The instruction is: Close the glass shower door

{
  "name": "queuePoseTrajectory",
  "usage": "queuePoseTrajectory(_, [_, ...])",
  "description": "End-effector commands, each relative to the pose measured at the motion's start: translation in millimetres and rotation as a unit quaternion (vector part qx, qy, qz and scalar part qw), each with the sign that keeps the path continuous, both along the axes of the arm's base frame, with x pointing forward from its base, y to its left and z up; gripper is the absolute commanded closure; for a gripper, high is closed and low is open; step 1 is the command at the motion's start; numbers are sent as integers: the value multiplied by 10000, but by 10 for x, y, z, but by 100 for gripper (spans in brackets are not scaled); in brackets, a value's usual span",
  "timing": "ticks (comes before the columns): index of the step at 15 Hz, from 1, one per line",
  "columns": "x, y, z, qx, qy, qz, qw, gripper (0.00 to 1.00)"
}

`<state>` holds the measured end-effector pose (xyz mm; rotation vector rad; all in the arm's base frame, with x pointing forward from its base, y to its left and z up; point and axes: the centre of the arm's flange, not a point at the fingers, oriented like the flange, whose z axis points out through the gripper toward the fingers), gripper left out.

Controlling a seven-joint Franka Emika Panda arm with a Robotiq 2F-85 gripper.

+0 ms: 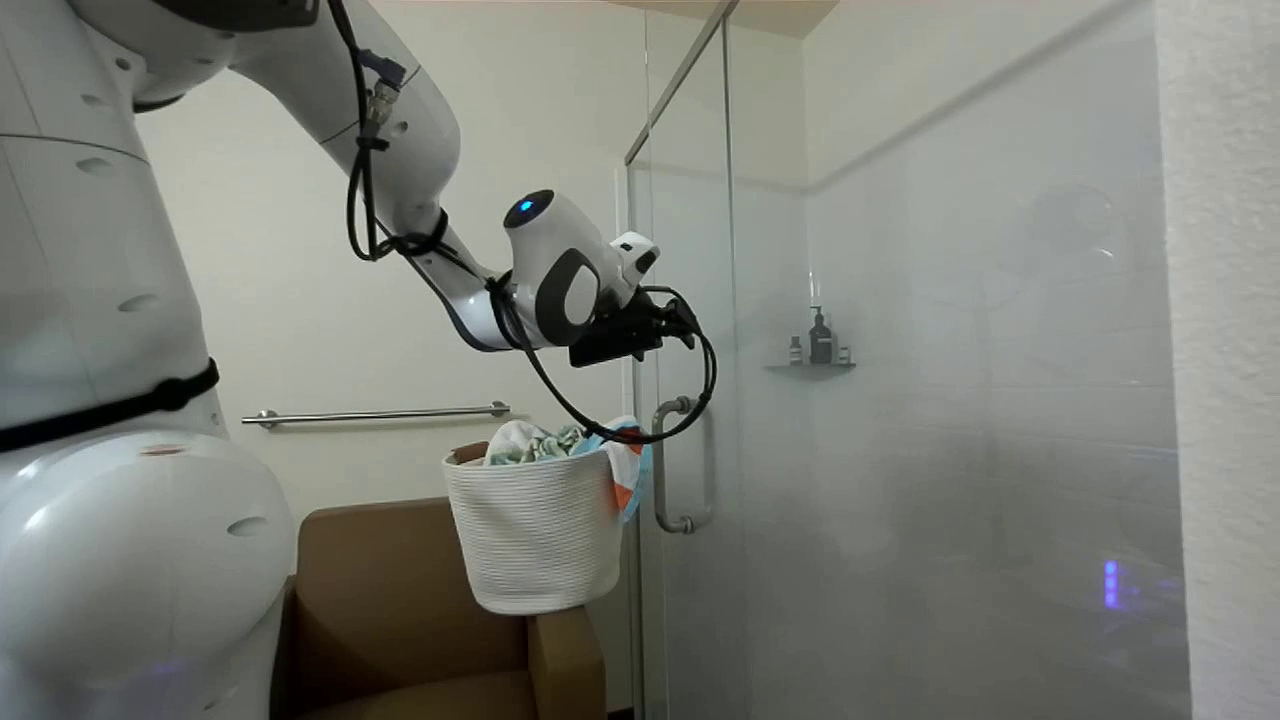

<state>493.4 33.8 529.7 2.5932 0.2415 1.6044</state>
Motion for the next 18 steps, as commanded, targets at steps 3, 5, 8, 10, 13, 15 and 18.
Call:
queuePoseTrajectory(3, [-59, 95, -1, -85, -140, -184, 9997, 0])
queuePoseTrajectory(5, [-63, 93, -1, -123, -157, -227, 9995, 0])
queuePoseTrajectory(8, [-68, 91, 6, -184, -174, -285, 9993, 0])
queuePoseTrajectory(10, [-69, 86, 7, -218, -186, -332, 9990, 0])
queuePoseTrajectory(13, [-81, 93, 23, -258, -202, -404, 9986, 0])
queuePoseTrajectory(15, [-83, 104, 38, -268, -210, -433, 9985, 0])
queuePoseTrajectory(18, [-91, 122, 32, -255, -216, -488, 9982, 0])
